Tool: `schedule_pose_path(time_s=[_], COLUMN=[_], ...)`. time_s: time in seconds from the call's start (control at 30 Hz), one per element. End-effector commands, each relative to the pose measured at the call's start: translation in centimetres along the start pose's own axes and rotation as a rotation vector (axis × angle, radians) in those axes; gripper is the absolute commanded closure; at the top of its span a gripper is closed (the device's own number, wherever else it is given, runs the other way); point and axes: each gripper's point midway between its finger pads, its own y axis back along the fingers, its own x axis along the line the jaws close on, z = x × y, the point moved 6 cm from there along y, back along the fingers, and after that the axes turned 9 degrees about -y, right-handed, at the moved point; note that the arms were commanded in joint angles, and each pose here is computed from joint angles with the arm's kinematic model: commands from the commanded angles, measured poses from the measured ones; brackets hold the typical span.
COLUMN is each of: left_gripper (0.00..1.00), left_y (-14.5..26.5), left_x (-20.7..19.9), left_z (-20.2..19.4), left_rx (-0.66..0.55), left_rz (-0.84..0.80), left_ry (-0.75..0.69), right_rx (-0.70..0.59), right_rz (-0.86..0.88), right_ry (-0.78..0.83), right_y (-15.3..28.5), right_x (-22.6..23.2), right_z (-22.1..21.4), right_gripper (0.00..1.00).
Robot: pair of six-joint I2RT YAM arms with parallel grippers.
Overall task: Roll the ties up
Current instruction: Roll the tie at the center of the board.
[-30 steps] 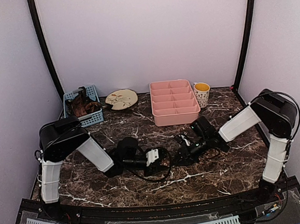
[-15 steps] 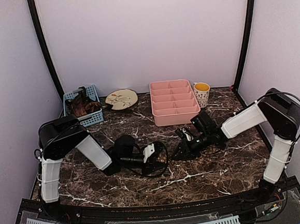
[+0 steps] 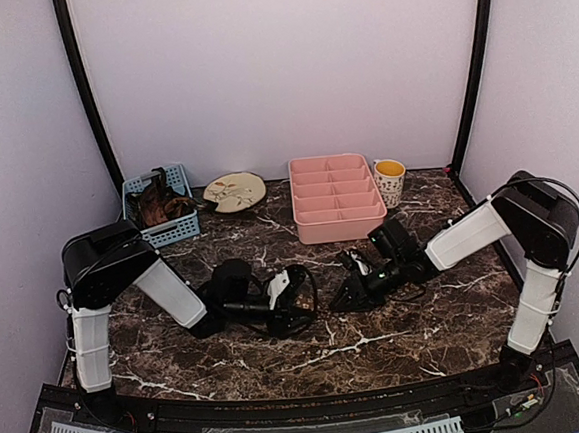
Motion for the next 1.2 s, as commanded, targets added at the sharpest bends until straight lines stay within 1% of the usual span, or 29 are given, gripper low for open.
schedule_pose_path(time_s=[0.0,0.03,0.13,0.23,0.37,0.6,0.77,0.9,1.03,1.17], left_gripper=[0.72,0.72,0.72,0.72,0.72,0.71,0.71,0.71,0.71,0.71], left_y=[0.9,0.9,1.0,0.7,0.6,0.5,0.4,0.3,0.2,0.2], left_x=[0.1,0.1,0.1,-0.1,-0.4,-0.5,-0.5,-0.5,-0.4,-0.4], left_z=[-3.0,-3.8,-5.4,-6.3,-6.9,-6.9,-6.8,-6.6,-6.6,-6.5], left_rx=[0.188,0.235,0.324,0.387,0.436,0.445,0.442,0.434,0.432,0.427], left_rz=[0.028,0.028,0.037,0.023,0.019,0.016,0.013,0.011,0.012,0.01], left_ry=[0.024,0.024,0.034,0.035,0.015,0.005,0.006,0.004,0.003,0.006], right_rx=[0.032,0.026,-0.028,-0.064,-0.048,0.011,0.043,0.059,0.084,0.089], right_rz=[-0.129,-0.116,-0.055,0.014,0.08,0.089,0.038,0.013,-0.041,-0.141], right_ry=[-0.105,-0.097,-0.04,0.023,0.039,0.066,0.071,0.071,0.08,0.081], right_y=[-0.2,-0.1,0.7,1.4,1.3,-1.1,-2.3,-2.6,-3.2,-3.2], right_x=[-3.5,-3.1,-0.8,2.3,4.6,6.2,5.7,5.3,4.6,3.4], right_z=[-1.8,-1.7,-1.0,-0.1,1.0,1.5,1.5,1.2,0.7,0.2], right_gripper=[0.73,0.73,0.73,0.69,0.63,0.62,0.65,0.64,0.63,0.62])
